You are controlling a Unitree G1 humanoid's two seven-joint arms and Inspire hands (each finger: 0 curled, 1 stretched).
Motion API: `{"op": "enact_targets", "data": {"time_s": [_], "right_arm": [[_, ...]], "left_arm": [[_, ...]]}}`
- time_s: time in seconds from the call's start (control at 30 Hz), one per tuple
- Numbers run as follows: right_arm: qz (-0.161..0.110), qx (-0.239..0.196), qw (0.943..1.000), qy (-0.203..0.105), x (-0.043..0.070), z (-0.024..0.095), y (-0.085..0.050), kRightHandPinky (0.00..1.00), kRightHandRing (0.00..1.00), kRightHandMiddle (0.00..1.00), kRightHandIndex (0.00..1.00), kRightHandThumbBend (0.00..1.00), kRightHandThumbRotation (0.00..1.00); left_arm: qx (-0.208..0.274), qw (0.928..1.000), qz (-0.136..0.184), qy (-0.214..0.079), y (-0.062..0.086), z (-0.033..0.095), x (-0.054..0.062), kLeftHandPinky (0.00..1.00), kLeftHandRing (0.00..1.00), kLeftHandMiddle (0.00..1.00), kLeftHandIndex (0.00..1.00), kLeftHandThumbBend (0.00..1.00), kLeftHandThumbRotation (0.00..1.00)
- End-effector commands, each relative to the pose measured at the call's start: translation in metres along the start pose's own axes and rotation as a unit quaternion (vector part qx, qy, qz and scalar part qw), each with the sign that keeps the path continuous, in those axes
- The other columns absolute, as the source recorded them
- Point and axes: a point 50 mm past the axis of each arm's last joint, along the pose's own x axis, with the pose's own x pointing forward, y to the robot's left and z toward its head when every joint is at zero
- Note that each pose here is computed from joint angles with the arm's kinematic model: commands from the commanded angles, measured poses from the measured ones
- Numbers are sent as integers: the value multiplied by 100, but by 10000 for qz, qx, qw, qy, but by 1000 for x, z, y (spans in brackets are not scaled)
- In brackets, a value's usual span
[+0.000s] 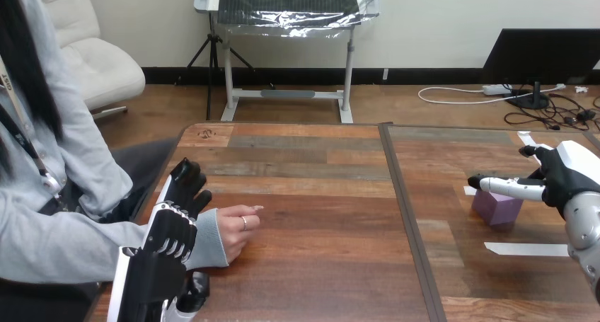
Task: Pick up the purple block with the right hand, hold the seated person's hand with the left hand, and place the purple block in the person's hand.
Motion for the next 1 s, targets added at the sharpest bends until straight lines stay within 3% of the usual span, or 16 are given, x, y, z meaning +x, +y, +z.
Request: {"op": "enact_targets", "data": {"time_s": [0.0,0.4,0.97], "right_arm": [[-250,117,9993,-239,4,16,-14,55,68,69,88,100,59],[-256,24,9994,-234,4,17,-14,70,82,85,88,100,60],[-277,-12,9993,-252,5,17,-16,69,80,83,88,100,62]], "left_arm": [[146,9990,-68,-410,2,6,15,92,95,96,94,100,76],[102,9990,-116,-426,2,6,16,92,96,96,94,100,75],[107,9988,-153,-461,3,6,17,93,96,96,94,100,75]]}}
